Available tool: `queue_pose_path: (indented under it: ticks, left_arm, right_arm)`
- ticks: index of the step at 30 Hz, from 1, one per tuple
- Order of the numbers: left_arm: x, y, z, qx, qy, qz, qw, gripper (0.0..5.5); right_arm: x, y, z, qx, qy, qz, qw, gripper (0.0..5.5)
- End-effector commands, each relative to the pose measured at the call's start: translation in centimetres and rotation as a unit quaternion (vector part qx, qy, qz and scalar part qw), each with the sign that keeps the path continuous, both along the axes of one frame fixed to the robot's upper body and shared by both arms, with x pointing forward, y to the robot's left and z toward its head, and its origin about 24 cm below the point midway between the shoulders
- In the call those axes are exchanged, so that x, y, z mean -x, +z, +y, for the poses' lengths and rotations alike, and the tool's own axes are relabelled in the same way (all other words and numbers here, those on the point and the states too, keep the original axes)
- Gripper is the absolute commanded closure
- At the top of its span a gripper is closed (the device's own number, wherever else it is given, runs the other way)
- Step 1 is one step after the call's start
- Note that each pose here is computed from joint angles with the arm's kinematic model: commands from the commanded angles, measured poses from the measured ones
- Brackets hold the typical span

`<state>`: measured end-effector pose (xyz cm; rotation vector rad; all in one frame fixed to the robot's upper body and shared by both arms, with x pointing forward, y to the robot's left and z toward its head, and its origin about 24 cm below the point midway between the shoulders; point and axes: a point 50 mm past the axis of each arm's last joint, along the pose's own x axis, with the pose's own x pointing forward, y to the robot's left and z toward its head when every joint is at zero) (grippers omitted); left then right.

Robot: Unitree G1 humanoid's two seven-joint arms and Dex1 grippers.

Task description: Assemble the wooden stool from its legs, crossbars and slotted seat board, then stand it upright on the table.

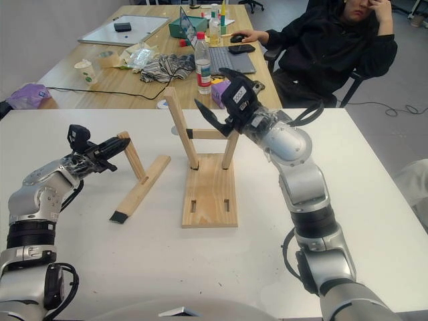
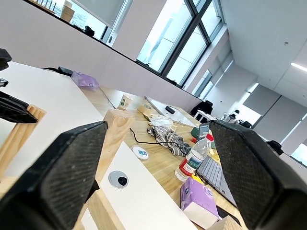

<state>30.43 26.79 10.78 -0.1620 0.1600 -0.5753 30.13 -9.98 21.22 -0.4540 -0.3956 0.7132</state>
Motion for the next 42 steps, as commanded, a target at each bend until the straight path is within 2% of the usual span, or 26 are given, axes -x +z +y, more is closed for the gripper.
queue_pose_path:
  ticks: [1, 9, 34, 42]
  left_arm:
    - [-0.2, -0.3, 0.2, 0.018, 0.018, 0.003, 1.000, 5.14]
    - [0.1, -2.1, 0.3, 0.025, 0.040, 0.022, 0.999, 5.14]
    - [1.7, -0.8, -0.2, 0.043, 0.043, 0.014, 0.998, 5.14]
    - [2.1, -2.6, 0.5, 0.044, 0.074, 0.030, 0.996, 5.14]
  right_arm:
    - [-0.1, 0.4, 0.0, 0.009, 0.004, -0.008, 1.000, 1.58]
    - [-0.1, 0.4, -0.1, 0.015, 0.006, -0.009, 1.000, 1.58]
    - [0.0, 0.2, -0.1, 0.022, 0.006, -0.011, 1.000, 1.58]
    - [0.0, 0.2, -0.1, 0.025, 0.009, -0.009, 1.000, 1.58]
